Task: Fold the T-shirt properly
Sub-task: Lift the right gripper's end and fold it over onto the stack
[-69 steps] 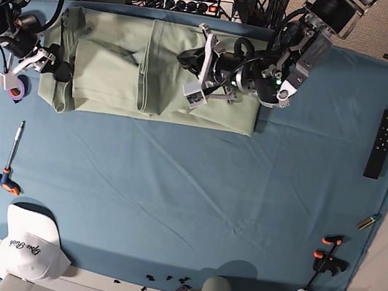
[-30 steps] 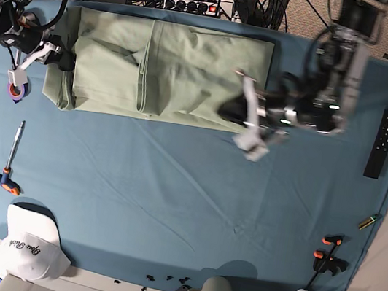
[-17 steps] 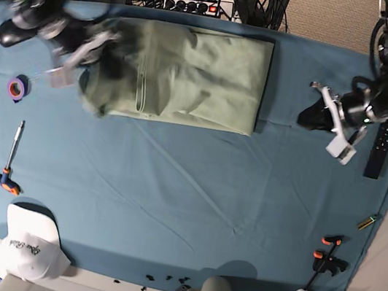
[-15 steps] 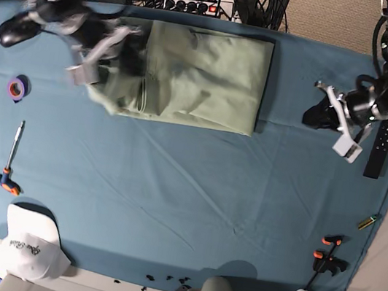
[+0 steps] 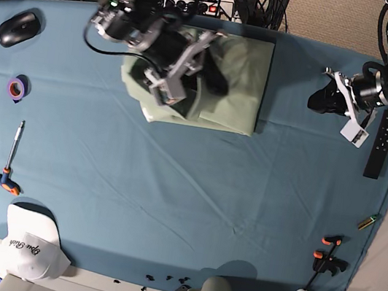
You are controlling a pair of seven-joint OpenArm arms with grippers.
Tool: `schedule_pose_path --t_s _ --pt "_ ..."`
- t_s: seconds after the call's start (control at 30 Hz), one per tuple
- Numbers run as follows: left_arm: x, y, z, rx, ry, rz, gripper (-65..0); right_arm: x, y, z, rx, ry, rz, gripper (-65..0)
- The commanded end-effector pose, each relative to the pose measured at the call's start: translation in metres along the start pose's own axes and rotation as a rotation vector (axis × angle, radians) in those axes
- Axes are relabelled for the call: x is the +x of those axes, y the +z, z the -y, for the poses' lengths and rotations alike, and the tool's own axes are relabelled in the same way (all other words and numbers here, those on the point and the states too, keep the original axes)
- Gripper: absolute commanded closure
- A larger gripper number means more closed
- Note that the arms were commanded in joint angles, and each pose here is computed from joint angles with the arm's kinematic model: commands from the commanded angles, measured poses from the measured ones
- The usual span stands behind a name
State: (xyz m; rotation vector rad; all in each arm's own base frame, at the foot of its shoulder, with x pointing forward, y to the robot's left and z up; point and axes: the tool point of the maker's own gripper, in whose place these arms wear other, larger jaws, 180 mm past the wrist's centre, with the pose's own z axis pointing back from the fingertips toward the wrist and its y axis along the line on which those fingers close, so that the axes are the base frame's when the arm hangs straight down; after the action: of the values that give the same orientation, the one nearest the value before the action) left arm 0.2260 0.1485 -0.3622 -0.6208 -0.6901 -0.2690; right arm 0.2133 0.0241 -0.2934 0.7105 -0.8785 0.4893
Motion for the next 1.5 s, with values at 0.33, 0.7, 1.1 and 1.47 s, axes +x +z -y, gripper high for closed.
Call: schedule_pose_path --t_s 0.33,0.7,1.1,1.47 --pt "0.013 0.004 0.002 -0.011 -0.021 0.044 0.0 0.026 -0.021 -0.001 -0.132 0.102 0.043 0.0" --pt "0.013 0.004 0.002 -0.011 -0.021 0.044 0.0 -0.005 -0.057 0.021 -0.145 0.025 -0.049 0.0" --pt "0.013 0.004 0.002 -0.012 -0.021 0.044 0.0 -0.002 -0.072 0.016 -0.053 -0.045 -0.058 -12.5" --pt "0.010 0.004 0.005 -0.026 -0.048 0.024 0.0 0.016 -0.061 -0.017 0.103 -0.002 -0.031 -26.6"
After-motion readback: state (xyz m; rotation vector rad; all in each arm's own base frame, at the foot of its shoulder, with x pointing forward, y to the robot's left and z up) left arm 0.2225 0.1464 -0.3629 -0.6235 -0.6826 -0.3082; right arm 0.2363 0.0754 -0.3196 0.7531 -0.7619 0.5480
